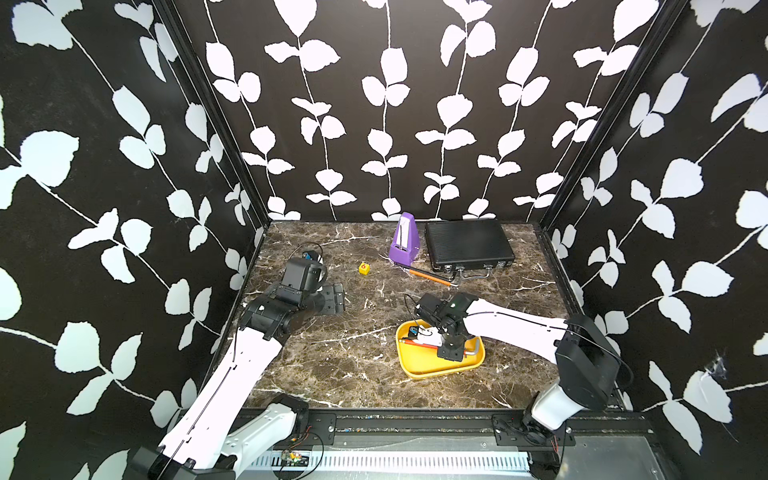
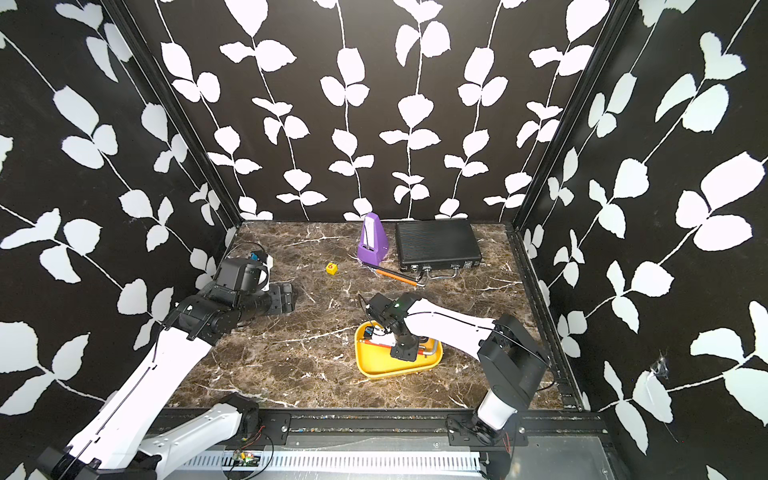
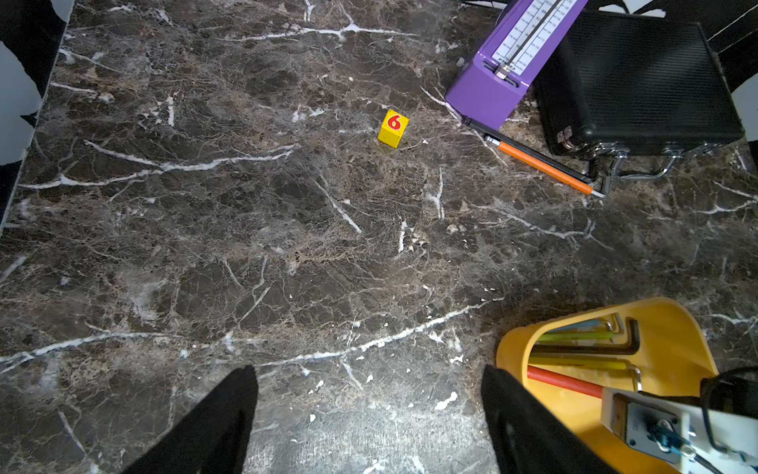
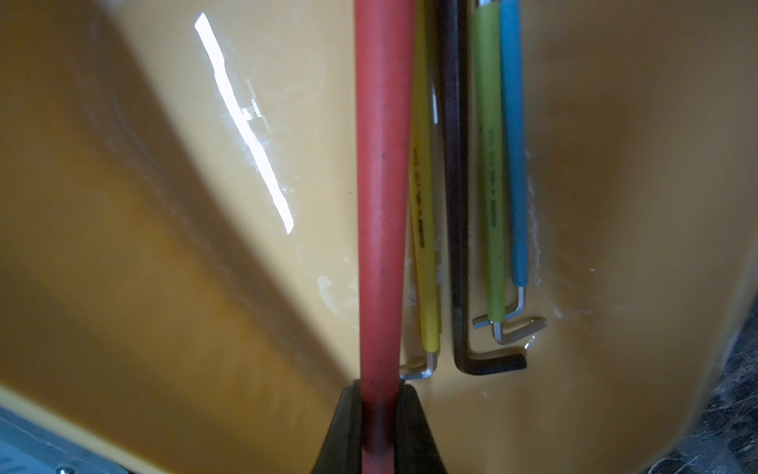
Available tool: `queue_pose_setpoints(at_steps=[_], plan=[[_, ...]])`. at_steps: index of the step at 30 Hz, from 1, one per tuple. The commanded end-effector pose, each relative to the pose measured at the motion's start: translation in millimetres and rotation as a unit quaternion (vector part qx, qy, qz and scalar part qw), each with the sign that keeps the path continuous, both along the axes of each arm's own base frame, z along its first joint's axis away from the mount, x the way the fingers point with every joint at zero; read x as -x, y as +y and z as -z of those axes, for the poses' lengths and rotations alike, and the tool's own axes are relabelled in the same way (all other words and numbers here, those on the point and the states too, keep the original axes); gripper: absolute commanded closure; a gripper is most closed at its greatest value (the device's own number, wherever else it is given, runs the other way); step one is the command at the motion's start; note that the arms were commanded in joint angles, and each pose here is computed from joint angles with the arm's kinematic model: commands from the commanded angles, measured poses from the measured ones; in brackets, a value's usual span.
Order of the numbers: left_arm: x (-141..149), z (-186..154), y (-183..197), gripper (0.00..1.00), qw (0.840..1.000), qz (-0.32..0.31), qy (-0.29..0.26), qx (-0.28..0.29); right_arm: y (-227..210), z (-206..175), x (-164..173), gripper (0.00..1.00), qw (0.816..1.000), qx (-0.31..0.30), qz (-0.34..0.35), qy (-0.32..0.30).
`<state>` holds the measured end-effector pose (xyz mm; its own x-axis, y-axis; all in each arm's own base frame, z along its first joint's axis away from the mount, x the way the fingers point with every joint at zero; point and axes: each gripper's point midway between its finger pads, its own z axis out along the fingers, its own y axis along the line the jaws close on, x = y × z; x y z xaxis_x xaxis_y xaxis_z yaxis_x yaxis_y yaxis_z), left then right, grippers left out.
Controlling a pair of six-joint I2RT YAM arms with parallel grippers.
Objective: Put the hex key on the desktop into the storage box
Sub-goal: Place the Allen key in the storage box.
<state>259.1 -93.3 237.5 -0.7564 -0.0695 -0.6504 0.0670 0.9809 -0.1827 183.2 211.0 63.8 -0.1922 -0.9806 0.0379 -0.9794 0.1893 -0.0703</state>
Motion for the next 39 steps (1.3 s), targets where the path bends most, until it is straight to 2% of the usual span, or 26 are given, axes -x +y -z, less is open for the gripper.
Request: queue_pose_setpoints(at_steps=[1, 18, 22, 26, 33, 39], plan=[[1.9, -1.0, -2.4, 0.14, 1.0, 0.003, -0.003, 0.009, -0.7, 8.8, 1.4, 1.0, 0.999, 0.002, -0.031, 0.007], [-1.0, -1.9, -5.4, 0.14, 1.0, 0.009, -0.003, 0.009, -0.8, 28.7, -7.9, 1.0, 0.999, -0.013, -0.001, 0.045], [-2.4, -1.1, -6.7, 0.13, 1.0, 0.01, -0.002, 0.011, -2.2, 28.9, -7.5, 0.83, 0.999, -0.012, 0.004, 0.042], [-4.2, -0.2, -7.4, 0.14, 1.0, 0.011, -0.002, 0.01, -2.4, 23.2, -12.0, 0.71, 0.999, -0.011, 0.011, 0.029], [-7.3, -0.5, -8.8, 0.13, 1.0, 0.012, -0.003, 0.01, 2.6, 2.8, -23.6, 0.68, 0.999, -0.032, 0.032, 0.003], [-8.5, 0.1, -8.8, 0.13, 1.0, 0.013, -0.003, 0.007, 11.1, -20.2, -57.6, 0.69, 0.992, -0.079, 0.085, -0.04]])
